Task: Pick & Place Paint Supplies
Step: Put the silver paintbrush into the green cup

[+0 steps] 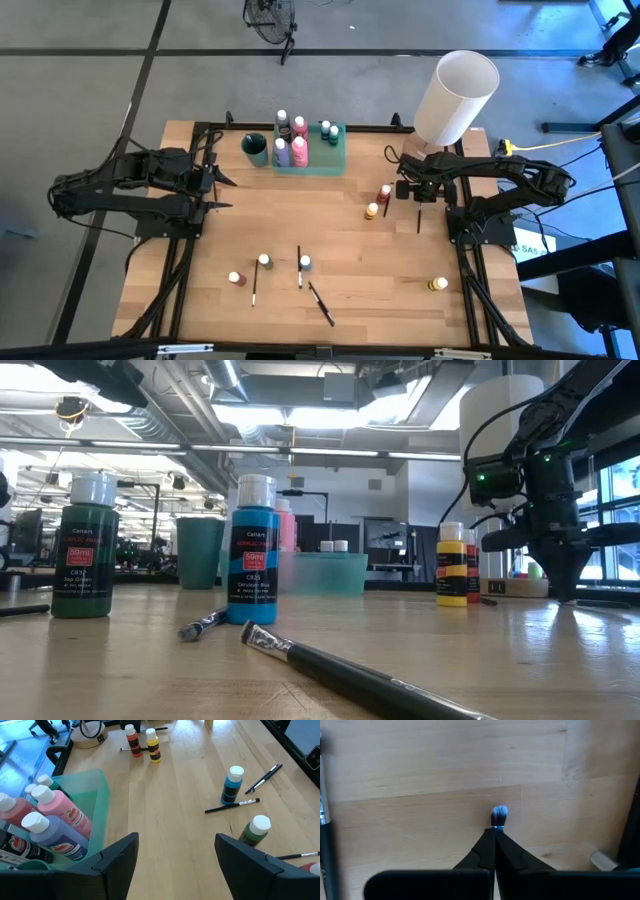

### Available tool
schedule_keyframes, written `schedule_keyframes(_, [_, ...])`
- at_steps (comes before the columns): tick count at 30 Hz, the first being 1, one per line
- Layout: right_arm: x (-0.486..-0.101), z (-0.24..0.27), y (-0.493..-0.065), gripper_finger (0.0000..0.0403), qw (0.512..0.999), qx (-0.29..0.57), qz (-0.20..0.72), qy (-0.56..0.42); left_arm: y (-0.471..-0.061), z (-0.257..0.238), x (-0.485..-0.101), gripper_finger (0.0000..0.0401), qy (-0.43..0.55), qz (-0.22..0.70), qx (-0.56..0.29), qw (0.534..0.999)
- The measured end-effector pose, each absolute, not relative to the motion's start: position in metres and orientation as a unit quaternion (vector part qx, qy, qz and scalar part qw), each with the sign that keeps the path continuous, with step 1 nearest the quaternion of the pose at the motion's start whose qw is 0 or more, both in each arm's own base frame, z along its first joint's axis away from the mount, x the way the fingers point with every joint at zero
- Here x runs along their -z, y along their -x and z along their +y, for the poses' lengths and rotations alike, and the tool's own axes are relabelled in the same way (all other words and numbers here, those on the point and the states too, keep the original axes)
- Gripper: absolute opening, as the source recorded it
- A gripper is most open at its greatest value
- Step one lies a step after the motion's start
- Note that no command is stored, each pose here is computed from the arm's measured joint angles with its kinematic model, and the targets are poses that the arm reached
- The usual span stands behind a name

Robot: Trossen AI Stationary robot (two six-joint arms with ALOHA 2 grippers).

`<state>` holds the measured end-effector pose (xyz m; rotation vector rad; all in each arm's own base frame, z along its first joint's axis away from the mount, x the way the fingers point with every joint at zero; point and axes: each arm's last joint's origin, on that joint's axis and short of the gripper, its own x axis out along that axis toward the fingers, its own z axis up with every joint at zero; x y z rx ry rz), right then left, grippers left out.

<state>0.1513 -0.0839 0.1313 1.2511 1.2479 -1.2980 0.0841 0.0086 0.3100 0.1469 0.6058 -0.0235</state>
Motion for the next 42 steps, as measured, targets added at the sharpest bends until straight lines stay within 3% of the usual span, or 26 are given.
schedule_keyframes(15, [-0.131,-0.084,-0.151,0.0001,0.46,0.533,0.504,-0.501,-0.084,0.009,-0.31,0.026,-0.072,0.298,0.011,0.952])
schedule_keyframes(26, [-0.129,-0.086,-0.151,0.0031,0.461,0.542,0.496,-0.498,-0.084,0.009,-0.31,0.0259,-0.072,0.298,0.011,0.952])
schedule_keyframes(42, [-0.129,-0.094,-0.146,0.0029,0.452,0.541,0.489,-0.514,-0.084,0.009,-0.31,0.0259,-0.069,0.298,0.011,0.952])
